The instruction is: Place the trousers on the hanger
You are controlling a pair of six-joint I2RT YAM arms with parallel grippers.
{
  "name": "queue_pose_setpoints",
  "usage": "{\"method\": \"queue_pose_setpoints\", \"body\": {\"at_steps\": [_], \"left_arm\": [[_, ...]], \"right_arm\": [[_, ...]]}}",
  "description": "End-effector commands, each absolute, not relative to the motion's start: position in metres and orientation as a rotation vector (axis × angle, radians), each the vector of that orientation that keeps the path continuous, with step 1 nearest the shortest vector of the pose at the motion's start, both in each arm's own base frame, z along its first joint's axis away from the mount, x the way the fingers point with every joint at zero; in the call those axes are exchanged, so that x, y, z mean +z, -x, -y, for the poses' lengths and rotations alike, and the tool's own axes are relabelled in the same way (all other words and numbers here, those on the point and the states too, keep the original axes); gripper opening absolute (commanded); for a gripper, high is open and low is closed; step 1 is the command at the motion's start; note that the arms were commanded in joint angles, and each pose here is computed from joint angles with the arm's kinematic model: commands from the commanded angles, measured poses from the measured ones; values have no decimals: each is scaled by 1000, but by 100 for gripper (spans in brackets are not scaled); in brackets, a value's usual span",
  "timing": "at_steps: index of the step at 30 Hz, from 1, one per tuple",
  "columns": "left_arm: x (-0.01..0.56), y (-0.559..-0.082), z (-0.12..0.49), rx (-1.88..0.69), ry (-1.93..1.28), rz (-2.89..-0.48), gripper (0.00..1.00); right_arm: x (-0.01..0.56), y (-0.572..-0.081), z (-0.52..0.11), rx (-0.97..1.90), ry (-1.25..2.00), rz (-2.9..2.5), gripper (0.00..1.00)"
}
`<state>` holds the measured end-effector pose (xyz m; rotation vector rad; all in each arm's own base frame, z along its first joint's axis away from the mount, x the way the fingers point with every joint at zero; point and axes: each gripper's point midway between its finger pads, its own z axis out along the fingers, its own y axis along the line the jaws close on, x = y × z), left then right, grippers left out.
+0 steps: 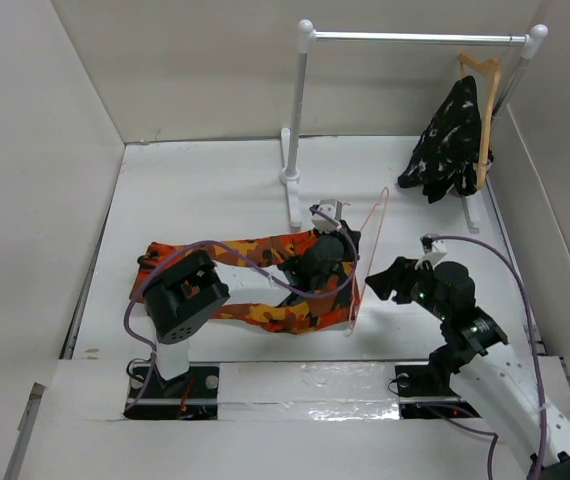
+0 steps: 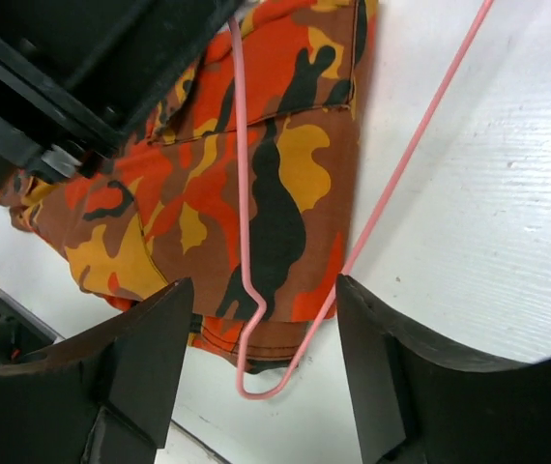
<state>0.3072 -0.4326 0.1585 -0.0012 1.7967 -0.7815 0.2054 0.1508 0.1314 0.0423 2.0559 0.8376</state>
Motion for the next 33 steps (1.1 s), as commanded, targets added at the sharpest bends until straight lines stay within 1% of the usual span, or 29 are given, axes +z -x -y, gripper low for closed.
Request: {"method": "queue_pose_setpoints", "body": {"at_steps": [1,2,3,4,6,7,8,11,12,15,16,18,19,20,22,23,27,30,33], "left_arm": [[206,-294,430,-972,141,-1669,0],[213,-293,428,-1005,171,-1640,0],[204,-286,426,-1026,194,-1654,0],[202,-281,426,-1047,207,-1654,0],[193,-274,422,-1058,254,-1648,0],[191,-276,418,-1060,299,-1642,0],[186,-272,417,-1063,325,-1637,0],[162,-278,408,-1009,399,-1658,0],[155,-281,402,-976,423,-1660,0],[134,-280,397,-959,457,-1684,0],[130,-280,398,-959,457,-1690,0],[126,-279,397,-955,456,-1698,0],[124,-279,396,-951,457,-1701,0],[123,-278,396,-949,450,-1707,0],[119,-277,395,-940,438,-1720,0],[120,-277,394,-937,434,-1721,0],[108,-277,387,-908,417,-1744,0],[99,-274,380,-885,412,-1757,0],[96,-273,375,-869,405,-1764,0]], "right_arm": [[162,-208,-142,793,-53,-1990,67],[166,-210,-141,780,-50,-1979,65],[169,-213,-138,752,-37,-1975,62],[177,-217,-137,746,-32,-1966,50],[173,-227,-142,741,-1,-1993,28],[171,-233,-142,734,0,-1995,7],[165,-238,-143,733,1,-2012,0],[141,-254,-150,747,14,-2089,0],[133,-263,-158,777,40,-2096,9],[123,-277,-169,796,87,-2127,27],[105,-282,-169,780,77,-2186,41],[98,-291,-177,813,88,-2182,50],[82,-291,-179,820,83,-2226,57],[77,-292,-182,838,87,-2233,61],[68,-290,-189,894,98,-2235,63],[56,-288,-191,910,91,-2262,63],[42,-281,-199,975,88,-2266,64],[35,-271,-206,1001,103,-2287,57],[35,-264,-210,1029,99,-2279,44]]}}
